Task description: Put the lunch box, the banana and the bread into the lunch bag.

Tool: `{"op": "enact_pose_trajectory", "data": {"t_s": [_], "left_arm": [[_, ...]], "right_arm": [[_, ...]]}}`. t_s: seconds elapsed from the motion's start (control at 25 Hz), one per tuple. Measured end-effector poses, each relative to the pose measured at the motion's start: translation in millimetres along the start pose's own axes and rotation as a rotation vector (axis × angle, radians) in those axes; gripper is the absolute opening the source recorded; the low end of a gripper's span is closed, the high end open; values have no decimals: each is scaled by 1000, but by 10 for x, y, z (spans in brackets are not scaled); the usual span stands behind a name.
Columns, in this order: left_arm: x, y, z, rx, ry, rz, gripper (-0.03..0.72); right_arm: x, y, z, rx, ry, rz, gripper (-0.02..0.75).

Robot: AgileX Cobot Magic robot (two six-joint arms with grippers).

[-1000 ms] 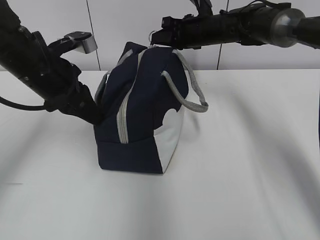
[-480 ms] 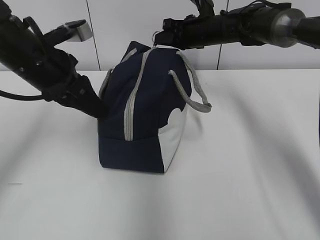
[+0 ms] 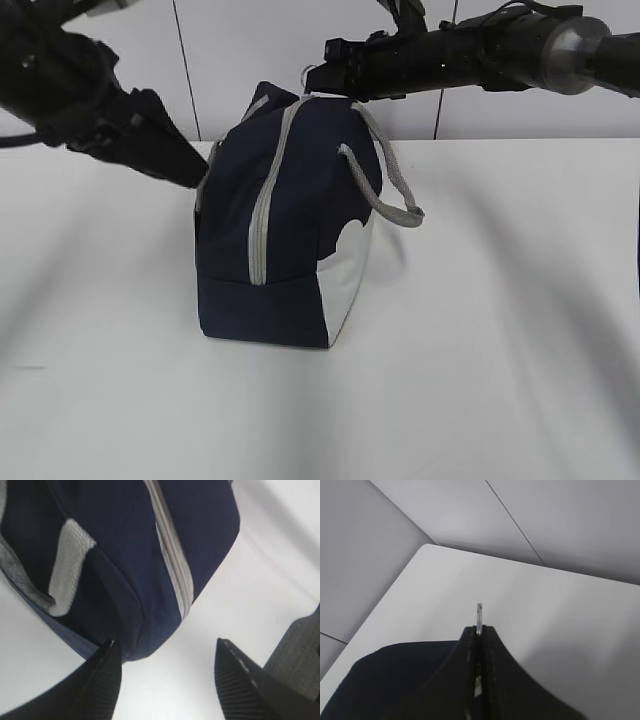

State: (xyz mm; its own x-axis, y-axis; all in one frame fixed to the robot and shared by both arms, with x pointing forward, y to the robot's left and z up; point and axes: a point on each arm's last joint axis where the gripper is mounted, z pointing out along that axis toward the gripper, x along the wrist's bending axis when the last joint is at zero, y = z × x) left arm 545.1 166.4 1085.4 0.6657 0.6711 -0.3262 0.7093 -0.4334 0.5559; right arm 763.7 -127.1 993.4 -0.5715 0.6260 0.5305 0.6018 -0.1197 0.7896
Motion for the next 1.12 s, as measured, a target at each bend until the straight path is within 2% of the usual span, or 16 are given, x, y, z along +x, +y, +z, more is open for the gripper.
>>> {"op": "enact_pose_trajectory", "data": {"t_s": [0.24,0.36,0.68,0.92,1.12], "left_arm": [[-40,306,-370,-320,166,-12,431],[22,388,-387,-410,217,-27,431],[369,522,99,-432,193,-175,431],[543,819,346,-434,117,-243,431],[697,955,598,-380,70,-289,431]], "right_arm": [[1,-1,0,1,1,18,6],[1,-1,0,1,1,23,6],[-7,-9,0,11,-8,11,6],[-21,-22,-2,29,-24,-15,6],[-23,-21,-2,27,-26,-13,6]]}}
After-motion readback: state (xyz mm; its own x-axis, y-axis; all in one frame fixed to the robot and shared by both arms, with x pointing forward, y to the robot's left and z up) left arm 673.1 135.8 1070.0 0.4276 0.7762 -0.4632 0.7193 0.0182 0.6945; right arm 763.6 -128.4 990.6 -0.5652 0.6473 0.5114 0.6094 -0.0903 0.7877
